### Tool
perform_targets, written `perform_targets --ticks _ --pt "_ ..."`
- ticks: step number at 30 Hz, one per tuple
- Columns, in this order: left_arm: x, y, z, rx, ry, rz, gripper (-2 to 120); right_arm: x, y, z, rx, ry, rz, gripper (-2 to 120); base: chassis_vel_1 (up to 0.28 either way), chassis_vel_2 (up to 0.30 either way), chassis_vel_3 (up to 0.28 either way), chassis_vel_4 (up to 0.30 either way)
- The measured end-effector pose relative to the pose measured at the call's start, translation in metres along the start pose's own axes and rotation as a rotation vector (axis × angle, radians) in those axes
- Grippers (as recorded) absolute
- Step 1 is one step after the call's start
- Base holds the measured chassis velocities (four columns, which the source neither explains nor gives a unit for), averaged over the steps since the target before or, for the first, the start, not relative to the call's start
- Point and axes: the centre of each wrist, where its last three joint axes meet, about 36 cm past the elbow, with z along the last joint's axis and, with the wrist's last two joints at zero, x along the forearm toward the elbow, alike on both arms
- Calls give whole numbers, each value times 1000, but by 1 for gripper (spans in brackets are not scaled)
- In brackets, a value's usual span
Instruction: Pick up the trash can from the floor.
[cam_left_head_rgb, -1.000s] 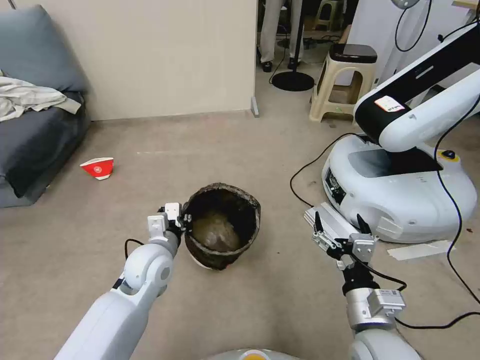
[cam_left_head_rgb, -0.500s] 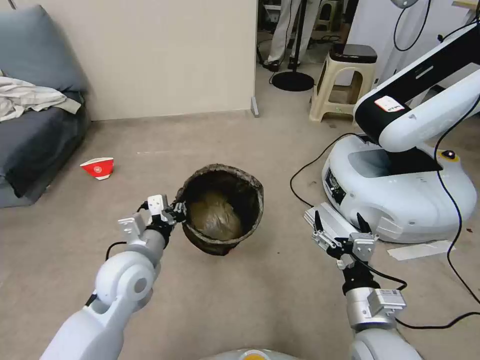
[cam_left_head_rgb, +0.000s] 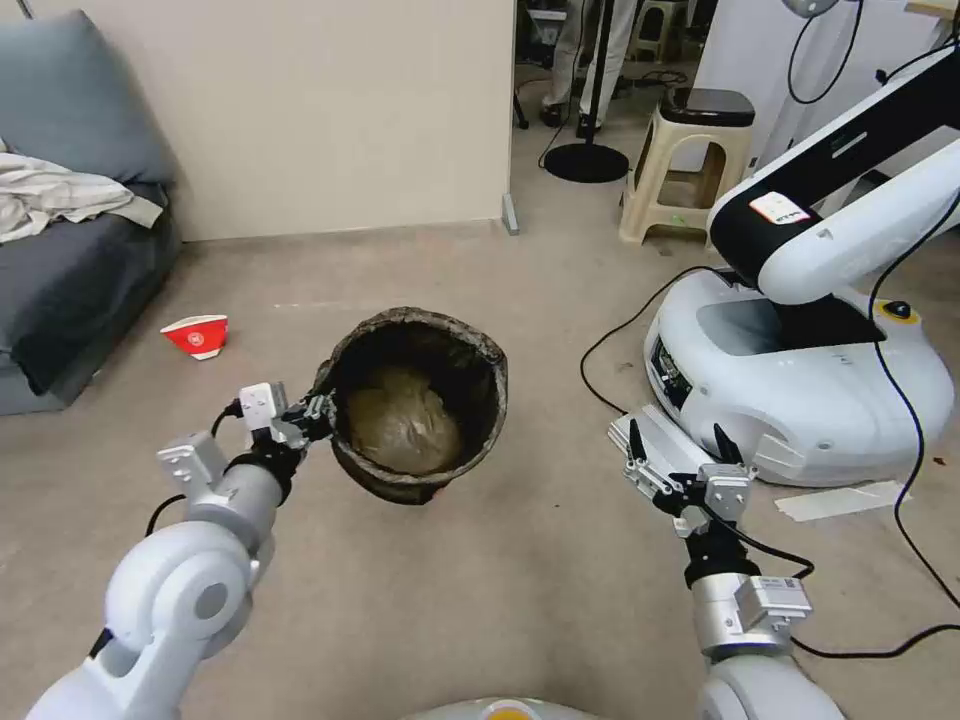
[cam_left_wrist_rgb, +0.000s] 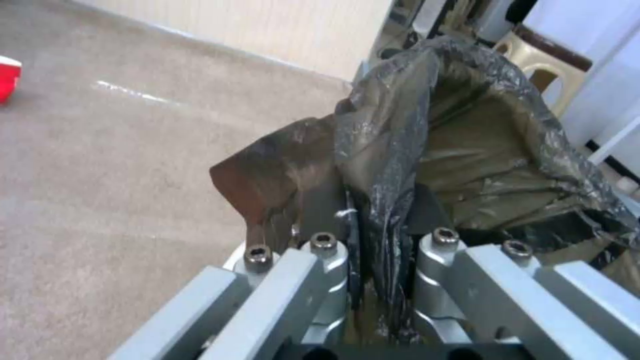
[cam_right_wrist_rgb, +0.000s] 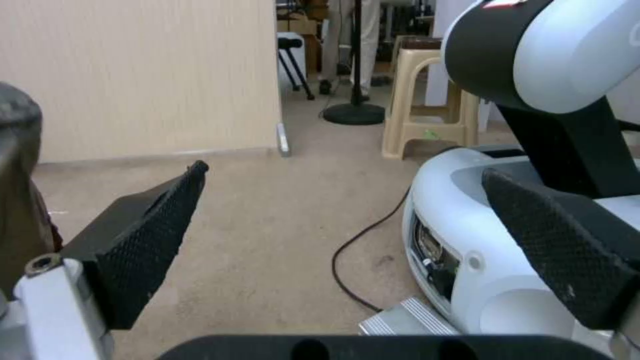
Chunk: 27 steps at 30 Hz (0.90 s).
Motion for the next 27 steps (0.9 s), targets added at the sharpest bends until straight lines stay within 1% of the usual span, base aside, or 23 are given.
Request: perform_targets --ticks 6,27 --pt "7 -1 -1 4 -4 -3 6 0 1 -1 -2 -4 -1 100 0 0 0 0" --pt "15 -4 -1 5 -8 6 6 -1 1 -4 -4 -12 0 100 0 0 0 0"
